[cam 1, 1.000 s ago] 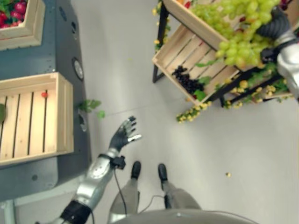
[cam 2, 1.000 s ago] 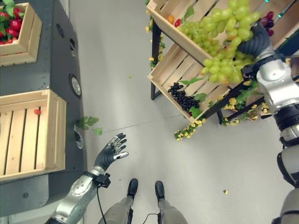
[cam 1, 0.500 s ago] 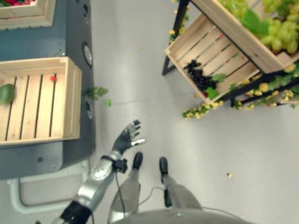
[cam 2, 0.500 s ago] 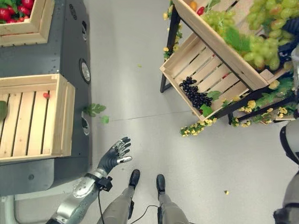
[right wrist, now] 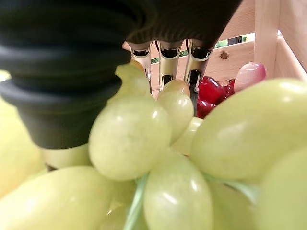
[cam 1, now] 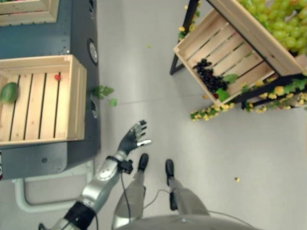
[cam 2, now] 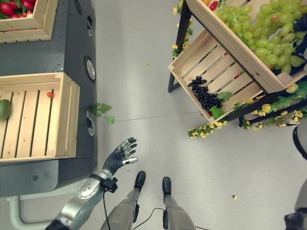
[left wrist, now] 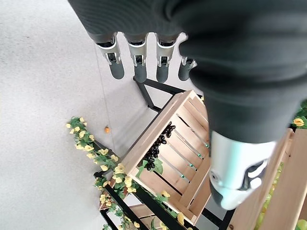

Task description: Pick up the fruits from the basket on one side to the basket on the other side

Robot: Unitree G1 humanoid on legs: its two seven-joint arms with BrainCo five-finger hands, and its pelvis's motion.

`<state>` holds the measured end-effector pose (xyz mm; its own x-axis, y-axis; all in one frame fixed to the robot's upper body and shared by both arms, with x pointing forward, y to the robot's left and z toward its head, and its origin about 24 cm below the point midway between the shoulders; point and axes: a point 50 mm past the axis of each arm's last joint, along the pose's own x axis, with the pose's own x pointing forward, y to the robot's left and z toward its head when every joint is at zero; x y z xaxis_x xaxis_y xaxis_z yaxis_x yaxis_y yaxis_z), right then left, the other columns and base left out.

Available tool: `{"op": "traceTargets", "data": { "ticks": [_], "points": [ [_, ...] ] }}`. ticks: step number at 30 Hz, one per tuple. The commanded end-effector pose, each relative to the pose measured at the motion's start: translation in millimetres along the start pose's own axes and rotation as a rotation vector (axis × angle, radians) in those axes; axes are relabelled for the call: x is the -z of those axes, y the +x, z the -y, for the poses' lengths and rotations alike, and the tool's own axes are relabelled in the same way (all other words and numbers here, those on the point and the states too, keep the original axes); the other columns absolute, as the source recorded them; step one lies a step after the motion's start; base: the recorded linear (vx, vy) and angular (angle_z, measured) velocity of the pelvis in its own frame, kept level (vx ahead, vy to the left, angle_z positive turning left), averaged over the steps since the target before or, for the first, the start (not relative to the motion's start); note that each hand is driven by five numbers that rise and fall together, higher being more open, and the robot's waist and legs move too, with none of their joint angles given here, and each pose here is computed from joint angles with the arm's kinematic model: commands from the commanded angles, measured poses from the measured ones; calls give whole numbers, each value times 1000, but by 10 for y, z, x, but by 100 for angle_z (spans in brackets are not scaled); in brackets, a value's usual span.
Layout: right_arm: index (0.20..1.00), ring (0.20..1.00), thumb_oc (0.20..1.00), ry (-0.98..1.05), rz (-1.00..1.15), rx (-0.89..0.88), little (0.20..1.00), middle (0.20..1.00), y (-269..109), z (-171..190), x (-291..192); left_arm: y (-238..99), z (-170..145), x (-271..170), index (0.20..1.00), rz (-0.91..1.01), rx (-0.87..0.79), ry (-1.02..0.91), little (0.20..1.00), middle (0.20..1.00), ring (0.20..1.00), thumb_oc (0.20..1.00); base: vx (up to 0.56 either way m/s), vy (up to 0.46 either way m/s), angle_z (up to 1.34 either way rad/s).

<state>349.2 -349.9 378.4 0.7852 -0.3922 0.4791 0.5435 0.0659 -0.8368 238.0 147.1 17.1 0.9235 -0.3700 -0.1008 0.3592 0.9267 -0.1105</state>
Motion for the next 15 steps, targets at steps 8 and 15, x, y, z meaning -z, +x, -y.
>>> {"op": "traceTargets", "data": {
  "ticks": [8,15],
  "points": [
    [1000,1000,1000,-308,208,144,1000,1000,-72,174,-136,-44,58,-89,1000,74,14,-1,1000,1000,1000,1000,-17,1,5],
    [1000,1000,1000,501,334,128,1000,1000,-436,-220,-243,-45,-18,-80,1000,103,-83,-26,1000,1000,1000,1000,-8,-6,1]
  ]
}}
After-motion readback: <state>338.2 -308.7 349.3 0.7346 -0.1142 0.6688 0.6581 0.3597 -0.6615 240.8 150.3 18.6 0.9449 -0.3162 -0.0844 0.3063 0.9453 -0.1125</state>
